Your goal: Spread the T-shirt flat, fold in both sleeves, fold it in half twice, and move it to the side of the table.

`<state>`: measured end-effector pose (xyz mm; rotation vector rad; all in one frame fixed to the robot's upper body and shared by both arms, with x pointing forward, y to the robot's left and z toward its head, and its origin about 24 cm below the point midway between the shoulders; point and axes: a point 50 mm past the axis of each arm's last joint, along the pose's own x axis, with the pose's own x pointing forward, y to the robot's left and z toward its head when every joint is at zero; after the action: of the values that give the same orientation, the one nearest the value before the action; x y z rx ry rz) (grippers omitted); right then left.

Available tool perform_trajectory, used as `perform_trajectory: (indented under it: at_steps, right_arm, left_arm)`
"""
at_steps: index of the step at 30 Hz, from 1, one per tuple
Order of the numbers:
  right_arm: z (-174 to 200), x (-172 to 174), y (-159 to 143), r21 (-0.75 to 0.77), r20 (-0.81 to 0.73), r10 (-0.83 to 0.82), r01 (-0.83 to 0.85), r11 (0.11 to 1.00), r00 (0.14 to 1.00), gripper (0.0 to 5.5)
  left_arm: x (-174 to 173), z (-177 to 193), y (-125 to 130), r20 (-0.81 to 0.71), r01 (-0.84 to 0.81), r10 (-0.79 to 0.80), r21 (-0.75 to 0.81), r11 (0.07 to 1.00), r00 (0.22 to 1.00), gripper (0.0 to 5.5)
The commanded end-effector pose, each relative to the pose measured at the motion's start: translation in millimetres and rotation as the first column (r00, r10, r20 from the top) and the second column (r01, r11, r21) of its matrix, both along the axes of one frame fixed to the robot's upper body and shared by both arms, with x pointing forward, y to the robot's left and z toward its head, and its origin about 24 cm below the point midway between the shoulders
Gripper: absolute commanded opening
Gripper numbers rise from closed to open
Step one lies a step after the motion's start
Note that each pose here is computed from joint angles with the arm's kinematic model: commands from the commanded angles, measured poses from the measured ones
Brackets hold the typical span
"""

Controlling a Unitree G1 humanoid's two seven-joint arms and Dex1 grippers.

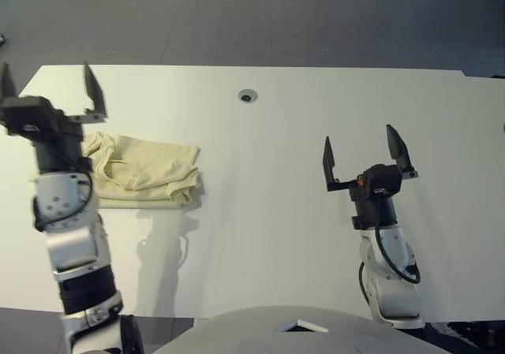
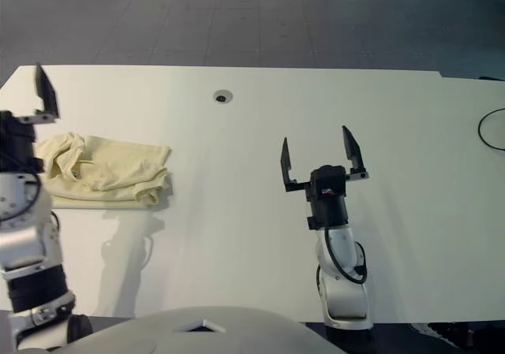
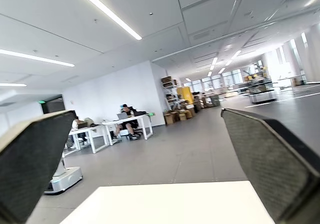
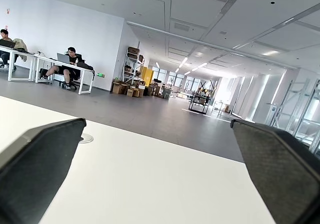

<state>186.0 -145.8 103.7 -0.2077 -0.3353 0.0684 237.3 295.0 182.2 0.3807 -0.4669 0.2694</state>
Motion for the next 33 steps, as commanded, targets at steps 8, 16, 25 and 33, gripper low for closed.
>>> perform_trajectory:
  at_steps: [8, 16, 25, 33]
  right_arm:
    - [6.4, -14.5, 5.0, -0.052, -0.154, 0.045, -0.053, 0.997, 0.987, 5.39]
    - [8.8, -18.2, 3.7, -0.041, -0.167, 0.055, -0.063, 0.997, 0.984, 5.39]
    - [10.8, -16.7, 5.6, -0.014, -0.161, 0.084, -0.087, 0.996, 0.983, 5.39]
    - [-2.0, -9.8, 15.3, -0.032, -0.356, 0.263, -0.293, 0.956, 0.897, 5.39]
  left_arm:
    - [13.8, -42.9, 90.5, -0.416, -0.128, 0.298, 0.389, 0.912, 0.859, 5.4]
    - [6.2, -93.1, 112.4, -0.606, -0.014, 0.415, 0.554, 0.832, 0.678, 5.4]
    - [-11.3, -133.4, 83.4, -0.773, 0.254, 0.281, 0.49, 0.834, 0.568, 5.4]
    - [-11.0, -125.0, 22.3, -0.832, 0.39, -0.035, 0.222, 0.894, 0.553, 5.4]
